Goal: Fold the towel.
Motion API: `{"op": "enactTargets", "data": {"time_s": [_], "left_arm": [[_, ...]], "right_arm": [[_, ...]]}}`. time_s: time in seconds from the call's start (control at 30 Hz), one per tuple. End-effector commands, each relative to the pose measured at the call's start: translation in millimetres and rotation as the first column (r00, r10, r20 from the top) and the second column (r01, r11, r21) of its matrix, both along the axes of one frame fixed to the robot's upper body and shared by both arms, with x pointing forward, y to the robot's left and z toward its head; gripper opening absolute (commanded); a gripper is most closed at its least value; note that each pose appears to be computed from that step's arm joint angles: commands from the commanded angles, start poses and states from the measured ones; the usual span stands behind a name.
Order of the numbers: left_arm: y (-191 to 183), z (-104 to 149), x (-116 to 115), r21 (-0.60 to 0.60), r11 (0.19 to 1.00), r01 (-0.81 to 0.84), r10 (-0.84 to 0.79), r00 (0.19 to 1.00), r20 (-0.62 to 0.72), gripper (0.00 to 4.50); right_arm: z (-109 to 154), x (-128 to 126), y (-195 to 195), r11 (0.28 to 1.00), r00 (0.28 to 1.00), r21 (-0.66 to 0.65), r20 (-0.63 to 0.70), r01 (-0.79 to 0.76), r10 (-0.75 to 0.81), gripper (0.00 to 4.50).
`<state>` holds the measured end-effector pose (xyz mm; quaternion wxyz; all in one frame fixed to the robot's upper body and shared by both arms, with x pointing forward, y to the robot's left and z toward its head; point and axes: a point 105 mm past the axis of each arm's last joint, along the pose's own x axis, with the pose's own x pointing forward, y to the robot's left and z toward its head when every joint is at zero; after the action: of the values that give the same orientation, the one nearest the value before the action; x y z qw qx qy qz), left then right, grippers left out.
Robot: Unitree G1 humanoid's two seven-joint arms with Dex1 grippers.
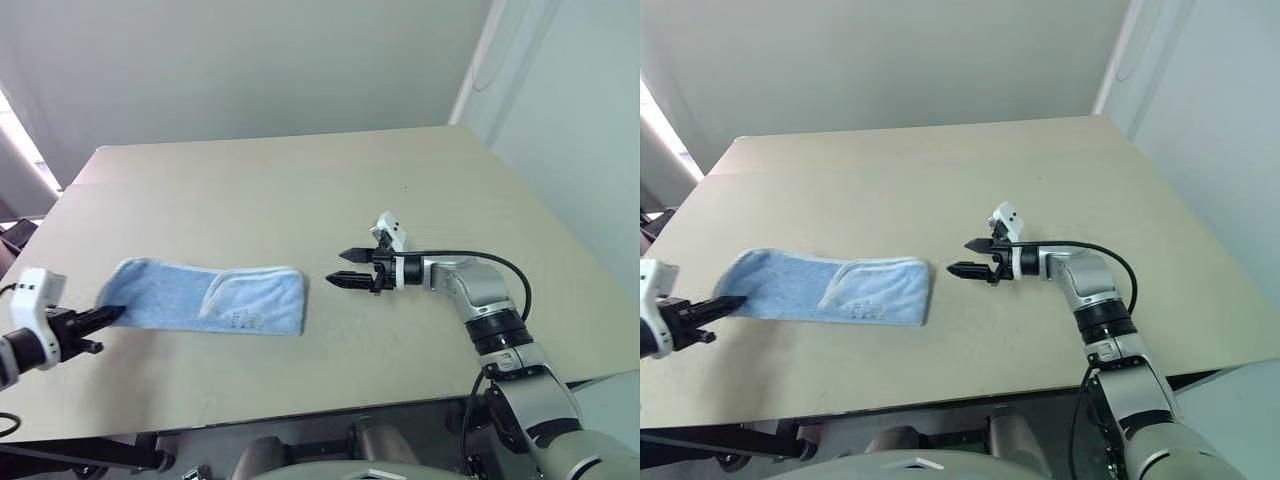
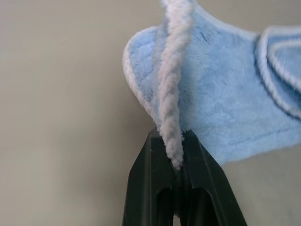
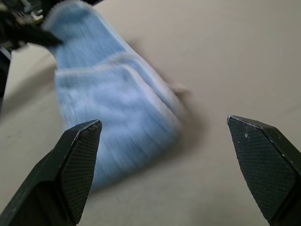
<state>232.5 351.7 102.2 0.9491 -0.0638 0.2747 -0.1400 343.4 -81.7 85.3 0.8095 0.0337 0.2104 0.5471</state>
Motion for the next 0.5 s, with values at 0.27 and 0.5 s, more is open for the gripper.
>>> {"op": "enactTargets", "data": {"time_s": [0.27, 0.5], "left_arm": [[-86.2, 30.9, 12.6, -0.108, 0.926, 0.362, -0.359, 0.932, 0.042, 0.02], [-147.3, 16.1, 29.0, -0.228, 0.804, 0.549, -0.558, 0.829, 0.026, 0.02]], "right_arm": [[7.7, 0.9, 2.9, 1.000, 0.999, 0.000, 0.045, -0.005, 0.005, 4.50], [4.3, 7.9, -4.5, 0.998, 0.997, 0.004, 0.039, 0.070, -0.071, 4.50]]}}
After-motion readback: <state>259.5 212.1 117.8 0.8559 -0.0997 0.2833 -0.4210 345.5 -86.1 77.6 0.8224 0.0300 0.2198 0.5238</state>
